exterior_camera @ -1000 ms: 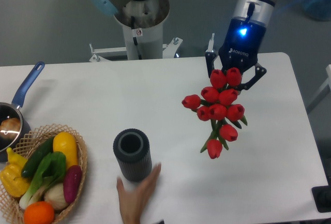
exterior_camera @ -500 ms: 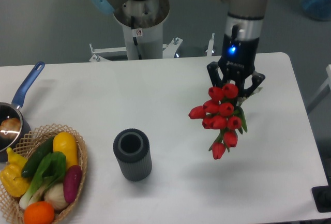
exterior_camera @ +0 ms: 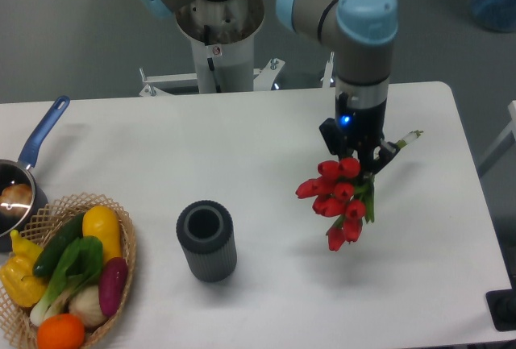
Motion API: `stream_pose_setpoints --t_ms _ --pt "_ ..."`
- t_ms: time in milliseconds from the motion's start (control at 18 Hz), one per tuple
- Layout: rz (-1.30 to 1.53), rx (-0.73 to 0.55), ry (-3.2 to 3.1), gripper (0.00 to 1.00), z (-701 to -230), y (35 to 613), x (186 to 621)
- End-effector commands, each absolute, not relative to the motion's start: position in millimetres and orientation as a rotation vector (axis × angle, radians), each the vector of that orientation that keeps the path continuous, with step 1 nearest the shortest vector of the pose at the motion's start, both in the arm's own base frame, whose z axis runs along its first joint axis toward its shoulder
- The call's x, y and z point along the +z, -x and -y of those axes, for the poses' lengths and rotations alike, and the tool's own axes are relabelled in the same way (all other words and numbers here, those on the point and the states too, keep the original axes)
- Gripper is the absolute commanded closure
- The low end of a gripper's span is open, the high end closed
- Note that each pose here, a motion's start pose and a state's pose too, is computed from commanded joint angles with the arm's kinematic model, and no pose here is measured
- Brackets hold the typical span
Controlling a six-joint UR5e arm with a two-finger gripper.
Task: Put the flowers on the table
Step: 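Lower the held red tulips down onto the table surface, then open the gripper to release the tulips and lift away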
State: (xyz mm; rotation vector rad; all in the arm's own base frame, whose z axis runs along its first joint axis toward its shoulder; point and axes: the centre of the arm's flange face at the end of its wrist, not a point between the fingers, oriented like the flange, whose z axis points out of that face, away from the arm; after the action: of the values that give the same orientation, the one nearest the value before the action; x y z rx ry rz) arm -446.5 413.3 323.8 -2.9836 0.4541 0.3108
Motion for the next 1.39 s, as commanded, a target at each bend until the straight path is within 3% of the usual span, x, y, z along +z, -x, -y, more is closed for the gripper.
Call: stream_pose_setpoints --t_ms 444,1056,1167,1222,1278,1333,1389 --pt "-0.473 0.155 3.026 0.64 -421.8 447.1 261.6" --pt "-0.489 0.103 3.037 0.61 -423.9 439.6 243.4" --pt "-0.486 0.108 3.037 0.55 -423.2 440.3 244.5" --pt "-0.484 0.113 3.034 0.47 -422.8 441.0 245.7" --pt "-0.479 0.126 3.031 0.35 -421.9 443.1 249.2" --pt "-0.476 0.143 3.025 0.15 -421.8 446.2 254.5" --pt "-0.47 0.161 3.018 0.01 -422.7 449.2 261.1"
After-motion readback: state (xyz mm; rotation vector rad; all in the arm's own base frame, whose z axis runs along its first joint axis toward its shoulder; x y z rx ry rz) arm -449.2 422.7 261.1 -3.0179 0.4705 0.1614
